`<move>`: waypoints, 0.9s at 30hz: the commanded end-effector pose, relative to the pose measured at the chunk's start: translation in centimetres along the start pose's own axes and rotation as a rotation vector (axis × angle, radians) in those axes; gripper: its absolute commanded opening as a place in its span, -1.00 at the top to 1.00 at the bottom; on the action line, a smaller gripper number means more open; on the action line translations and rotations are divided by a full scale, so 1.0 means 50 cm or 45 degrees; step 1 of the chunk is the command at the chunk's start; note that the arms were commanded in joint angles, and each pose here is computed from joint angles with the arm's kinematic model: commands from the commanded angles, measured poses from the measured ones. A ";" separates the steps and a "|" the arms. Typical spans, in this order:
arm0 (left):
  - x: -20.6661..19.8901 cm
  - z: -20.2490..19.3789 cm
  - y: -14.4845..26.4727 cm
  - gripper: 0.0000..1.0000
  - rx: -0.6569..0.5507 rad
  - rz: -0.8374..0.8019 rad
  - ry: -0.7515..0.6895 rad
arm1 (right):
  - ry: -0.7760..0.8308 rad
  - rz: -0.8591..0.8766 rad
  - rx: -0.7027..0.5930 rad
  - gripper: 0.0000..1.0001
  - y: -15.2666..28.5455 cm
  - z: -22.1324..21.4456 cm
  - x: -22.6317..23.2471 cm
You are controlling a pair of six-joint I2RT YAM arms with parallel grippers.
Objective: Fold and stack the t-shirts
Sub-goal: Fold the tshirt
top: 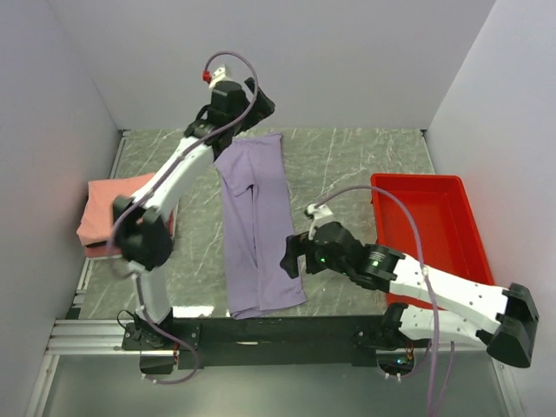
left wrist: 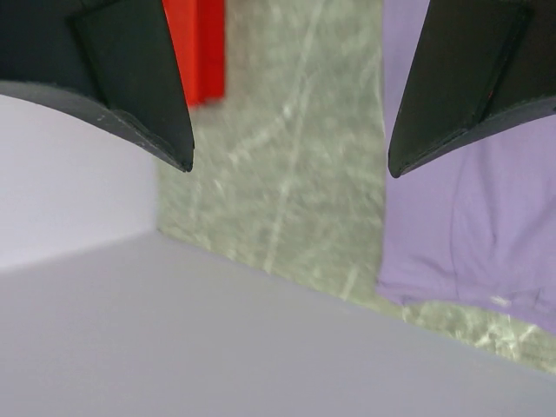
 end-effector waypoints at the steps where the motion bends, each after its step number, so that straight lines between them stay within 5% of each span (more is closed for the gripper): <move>1: 0.029 -0.021 0.123 -0.99 0.023 0.104 -0.029 | -0.116 -0.018 -0.177 -0.99 0.028 0.050 -0.025; 7: 0.094 -0.181 0.345 -0.99 0.075 0.127 0.075 | -0.164 0.022 -0.212 -0.99 0.037 0.053 -0.059; 15: 0.182 -0.453 0.555 -0.99 0.454 0.153 0.239 | -0.070 0.205 -0.033 -0.98 0.032 -0.010 -0.038; 27: 0.241 -0.716 0.762 -0.99 0.902 0.378 0.033 | -0.074 0.213 0.205 -0.90 0.015 -0.115 -0.068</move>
Point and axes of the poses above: each gripper's point midway between its finger pads, its own y axis back along the fingers, its own x axis along the line the jaws close on, z = x × y, the point moved 1 cm from there along y, back along the fingers, and after that the axes turned 9 degrees about -y, right-handed, at the moved point
